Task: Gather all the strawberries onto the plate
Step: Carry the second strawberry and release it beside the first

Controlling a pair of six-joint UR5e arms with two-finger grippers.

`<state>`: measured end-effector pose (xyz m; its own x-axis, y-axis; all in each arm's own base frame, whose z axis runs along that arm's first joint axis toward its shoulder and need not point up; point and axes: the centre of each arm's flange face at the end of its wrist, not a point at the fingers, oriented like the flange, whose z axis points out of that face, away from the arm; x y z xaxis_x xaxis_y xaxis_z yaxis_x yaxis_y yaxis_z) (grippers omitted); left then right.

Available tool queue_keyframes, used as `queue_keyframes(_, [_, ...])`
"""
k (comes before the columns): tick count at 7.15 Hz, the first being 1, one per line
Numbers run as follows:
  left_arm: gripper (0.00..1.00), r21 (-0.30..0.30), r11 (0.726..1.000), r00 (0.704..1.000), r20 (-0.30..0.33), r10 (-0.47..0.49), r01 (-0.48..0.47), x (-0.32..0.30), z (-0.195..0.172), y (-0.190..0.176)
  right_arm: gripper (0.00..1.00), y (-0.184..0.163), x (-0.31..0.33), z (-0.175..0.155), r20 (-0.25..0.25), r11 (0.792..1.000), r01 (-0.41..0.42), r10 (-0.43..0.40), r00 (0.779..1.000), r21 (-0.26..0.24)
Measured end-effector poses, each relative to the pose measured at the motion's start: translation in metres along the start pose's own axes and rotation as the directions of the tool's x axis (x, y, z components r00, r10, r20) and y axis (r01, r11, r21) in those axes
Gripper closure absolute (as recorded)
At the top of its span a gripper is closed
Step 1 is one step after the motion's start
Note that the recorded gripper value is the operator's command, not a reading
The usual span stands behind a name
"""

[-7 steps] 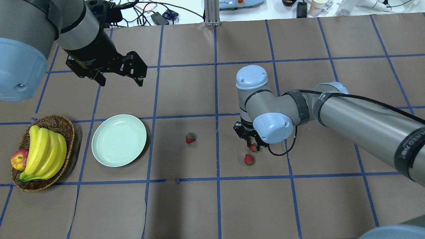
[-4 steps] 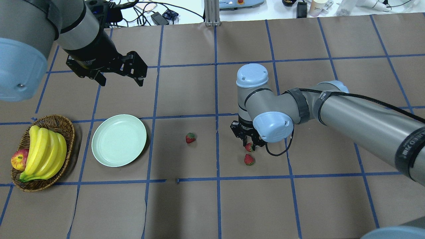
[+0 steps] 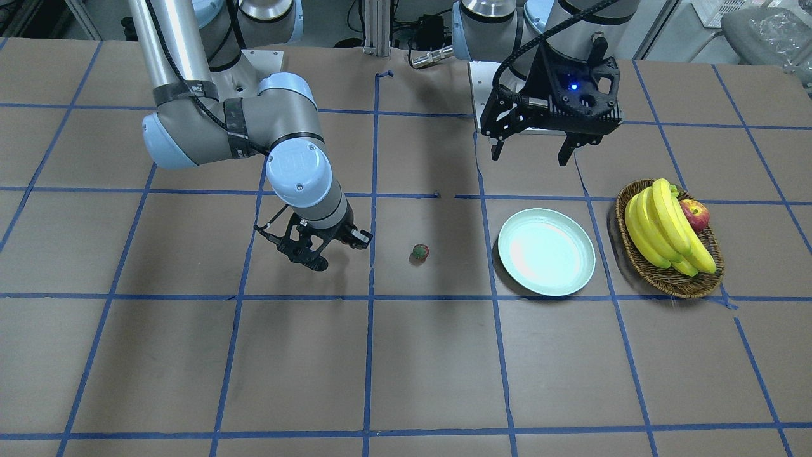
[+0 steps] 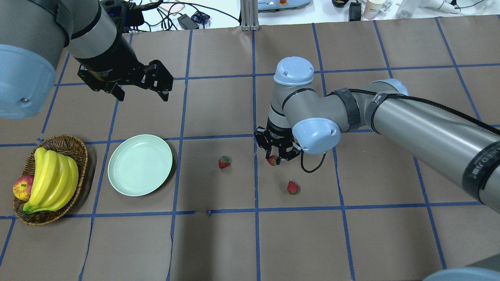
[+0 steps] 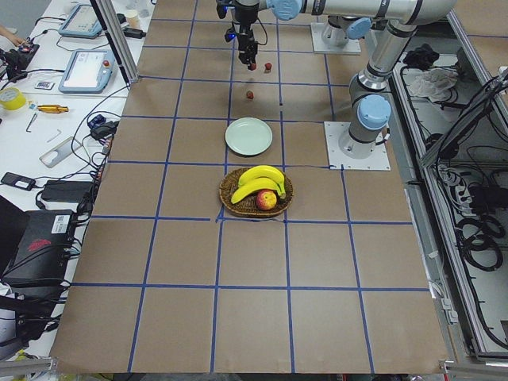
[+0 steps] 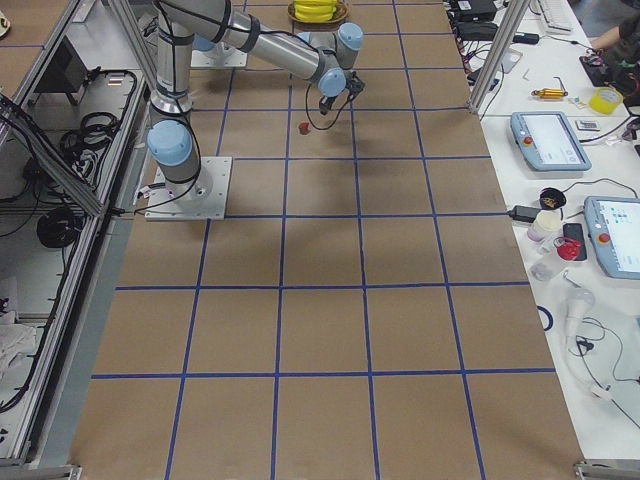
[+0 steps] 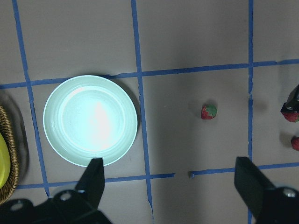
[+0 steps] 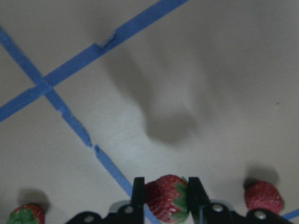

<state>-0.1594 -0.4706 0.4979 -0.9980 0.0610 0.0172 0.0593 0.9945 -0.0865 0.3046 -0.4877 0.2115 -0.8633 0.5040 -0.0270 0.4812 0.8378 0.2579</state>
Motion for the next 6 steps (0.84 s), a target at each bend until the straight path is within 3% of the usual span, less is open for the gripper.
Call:
queue_keyframes(3, [0.00,0.000,1.000,1.000,0.000,0.000,0.000,0.000,0.000,0.000,1.00,0.030,-0.035,0.031,0.069,0.997,0.065,-0.063,0.996,-0.030])
queue_keyframes(4, [0.00,0.000,1.000,1.000,0.000,0.001,-0.001,0.000,0.000,0.000,0.89,0.035,-0.040,0.037,0.079,0.996,0.072,-0.068,0.995,-0.043])
queue_keyframes(5, [0.00,-0.001,1.000,1.000,0.000,0.001,-0.001,0.000,0.000,0.000,0.34,0.039,-0.043,0.041,0.092,0.995,0.075,-0.069,0.993,-0.063])
queue_keyframes(6, [0.00,0.000,1.000,1.000,0.000,0.000,0.000,0.000,0.000,0.000,0.12,0.041,-0.044,0.042,0.098,0.994,0.079,-0.072,0.993,-0.070])
